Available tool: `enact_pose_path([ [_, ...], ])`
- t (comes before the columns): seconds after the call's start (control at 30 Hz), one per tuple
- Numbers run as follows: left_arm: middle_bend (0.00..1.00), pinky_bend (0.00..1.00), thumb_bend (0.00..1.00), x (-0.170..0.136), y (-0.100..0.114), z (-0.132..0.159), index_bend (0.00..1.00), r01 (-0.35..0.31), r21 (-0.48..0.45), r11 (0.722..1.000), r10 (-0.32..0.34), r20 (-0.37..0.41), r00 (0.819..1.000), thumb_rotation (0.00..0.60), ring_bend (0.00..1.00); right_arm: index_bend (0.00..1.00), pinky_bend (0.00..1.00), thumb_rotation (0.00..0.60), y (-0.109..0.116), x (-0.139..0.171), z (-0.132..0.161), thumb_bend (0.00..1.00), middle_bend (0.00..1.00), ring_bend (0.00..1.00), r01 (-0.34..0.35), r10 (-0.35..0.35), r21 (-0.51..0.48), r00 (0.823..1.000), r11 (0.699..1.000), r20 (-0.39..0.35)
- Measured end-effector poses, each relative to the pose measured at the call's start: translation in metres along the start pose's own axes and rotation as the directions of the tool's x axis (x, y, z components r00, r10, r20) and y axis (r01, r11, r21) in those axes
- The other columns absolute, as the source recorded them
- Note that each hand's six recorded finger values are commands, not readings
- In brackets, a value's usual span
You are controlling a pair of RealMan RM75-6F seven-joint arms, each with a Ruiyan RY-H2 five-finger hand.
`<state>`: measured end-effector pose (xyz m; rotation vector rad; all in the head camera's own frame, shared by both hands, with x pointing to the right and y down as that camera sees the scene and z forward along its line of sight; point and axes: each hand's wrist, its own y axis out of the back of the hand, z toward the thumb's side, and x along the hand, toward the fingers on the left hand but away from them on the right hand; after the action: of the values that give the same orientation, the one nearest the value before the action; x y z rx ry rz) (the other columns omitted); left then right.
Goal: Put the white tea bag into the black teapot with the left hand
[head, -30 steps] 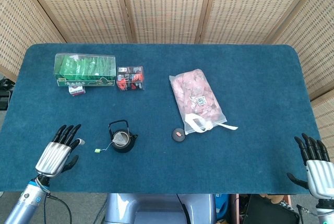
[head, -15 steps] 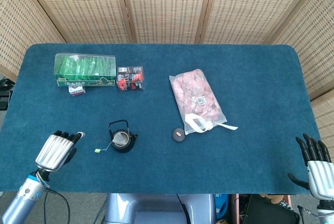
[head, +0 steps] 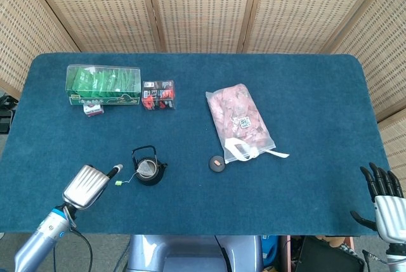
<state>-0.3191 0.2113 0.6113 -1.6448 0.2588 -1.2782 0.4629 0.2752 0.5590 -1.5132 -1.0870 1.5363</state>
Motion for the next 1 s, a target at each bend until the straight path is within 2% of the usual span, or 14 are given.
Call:
enact_pose_path([
  [0.53, 0.92, 0.72, 0.68, 0.031, -0.008, 0.032, 0.15, 0.094, -0.034, 0.995, -0.092, 0.069, 0.993, 0.6, 0.82, 0.03, 0.0, 0.6, -0.001, 0.001, -0.004, 0.14, 0.06, 0.0, -0.001, 0.001, -0.001, 1.0, 1.0, 0.012],
  [1.0, 0.92, 0.72, 0.68, 0.046, -0.019, 0.045, 0.14, 0.151, -0.034, 0.988, -0.148, 0.087, 0.985, 0.6, 0.82, 0.03, 0.0, 0.6, -0.001, 0.002, -0.006, 0.14, 0.06, 0.0, 0.0, 0.0, -0.001, 1.0, 1.0, 0.018],
])
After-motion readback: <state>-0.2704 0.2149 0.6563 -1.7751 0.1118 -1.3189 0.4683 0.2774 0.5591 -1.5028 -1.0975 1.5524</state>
